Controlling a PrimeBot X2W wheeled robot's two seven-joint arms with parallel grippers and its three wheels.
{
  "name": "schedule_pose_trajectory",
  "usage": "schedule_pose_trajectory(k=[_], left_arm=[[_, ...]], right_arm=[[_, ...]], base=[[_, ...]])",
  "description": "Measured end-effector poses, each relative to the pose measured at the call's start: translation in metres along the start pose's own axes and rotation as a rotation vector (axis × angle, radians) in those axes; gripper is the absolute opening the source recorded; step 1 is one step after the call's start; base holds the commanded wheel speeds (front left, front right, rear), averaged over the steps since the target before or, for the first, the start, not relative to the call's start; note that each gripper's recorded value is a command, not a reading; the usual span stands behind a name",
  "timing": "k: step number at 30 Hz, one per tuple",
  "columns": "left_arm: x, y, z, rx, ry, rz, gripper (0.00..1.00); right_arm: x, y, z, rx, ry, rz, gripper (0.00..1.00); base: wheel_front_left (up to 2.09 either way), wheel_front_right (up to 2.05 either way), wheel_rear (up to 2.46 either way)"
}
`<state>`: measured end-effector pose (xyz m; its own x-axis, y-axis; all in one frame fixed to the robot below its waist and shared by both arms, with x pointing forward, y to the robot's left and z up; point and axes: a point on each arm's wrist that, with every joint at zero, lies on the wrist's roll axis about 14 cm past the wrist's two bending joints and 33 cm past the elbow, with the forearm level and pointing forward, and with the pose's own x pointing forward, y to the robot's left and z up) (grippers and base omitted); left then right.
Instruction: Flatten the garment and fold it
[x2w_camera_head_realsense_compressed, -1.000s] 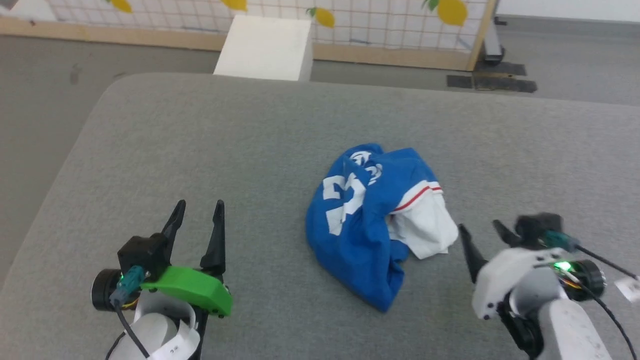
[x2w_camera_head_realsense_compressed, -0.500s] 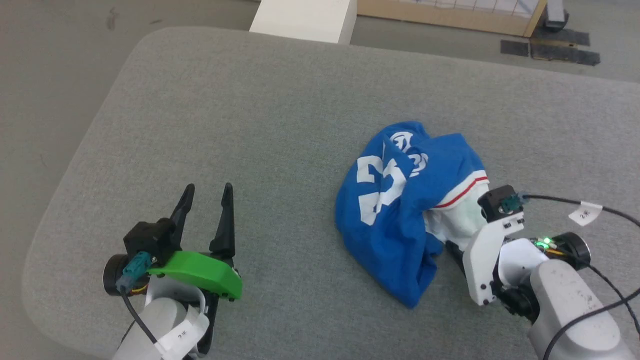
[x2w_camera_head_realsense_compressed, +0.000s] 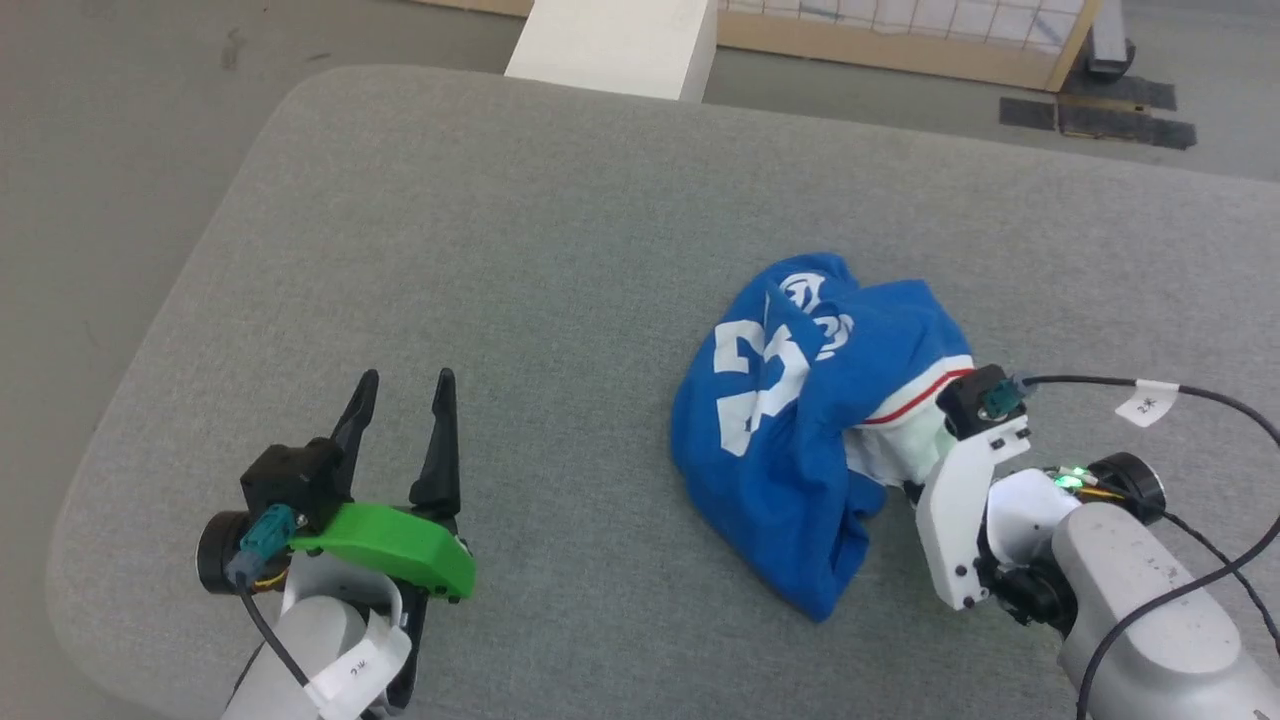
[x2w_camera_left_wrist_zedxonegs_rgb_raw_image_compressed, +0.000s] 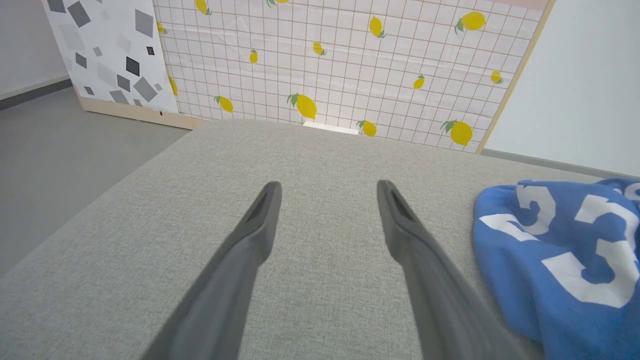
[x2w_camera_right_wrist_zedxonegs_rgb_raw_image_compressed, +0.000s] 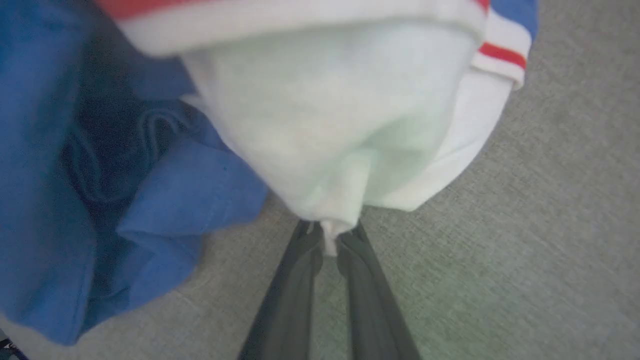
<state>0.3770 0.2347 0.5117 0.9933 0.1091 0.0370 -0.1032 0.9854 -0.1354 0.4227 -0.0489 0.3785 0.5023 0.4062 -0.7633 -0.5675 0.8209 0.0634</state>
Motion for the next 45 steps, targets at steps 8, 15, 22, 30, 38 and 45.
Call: schedule_pose_trajectory(k=[8,15,22,30,38,45], left_arm=[[0.002,-0.014,0.002,0.002,-0.008,-0.053,1.00],[0.007,-0.035,0.006,0.007,-0.018,-0.118,1.00],[0.015,-0.057,0.006,0.004,-0.014,-0.177,1.00],[0.019,-0.063,-0.004,0.007,0.019,-0.194,1.00],[0.022,-0.061,-0.009,0.022,0.039,-0.192,1.00],[0.014,-0.060,-0.008,0.025,0.044,-0.185,1.00]], right_arm=[[-0.040,-0.030,0.035,-0.063,-0.141,-0.094,0.00],[-0.104,-0.099,0.049,-0.030,-0.226,-0.285,0.00],[-0.163,-0.172,-0.027,0.156,-0.137,-0.504,0.00],[-0.174,-0.180,-0.154,0.439,0.060,-0.582,0.00],[-0.157,-0.162,-0.170,0.547,-0.049,-0.587,1.00],[-0.184,-0.175,-0.122,0.454,-0.344,-0.702,1.00]], base=[[0.00,0.00,0.00],[0.00,0.00,0.00],[0.00,0.00,0.00],[0.00,0.00,0.00],[0.00,0.00,0.00],[0.00,0.00,0.00]])
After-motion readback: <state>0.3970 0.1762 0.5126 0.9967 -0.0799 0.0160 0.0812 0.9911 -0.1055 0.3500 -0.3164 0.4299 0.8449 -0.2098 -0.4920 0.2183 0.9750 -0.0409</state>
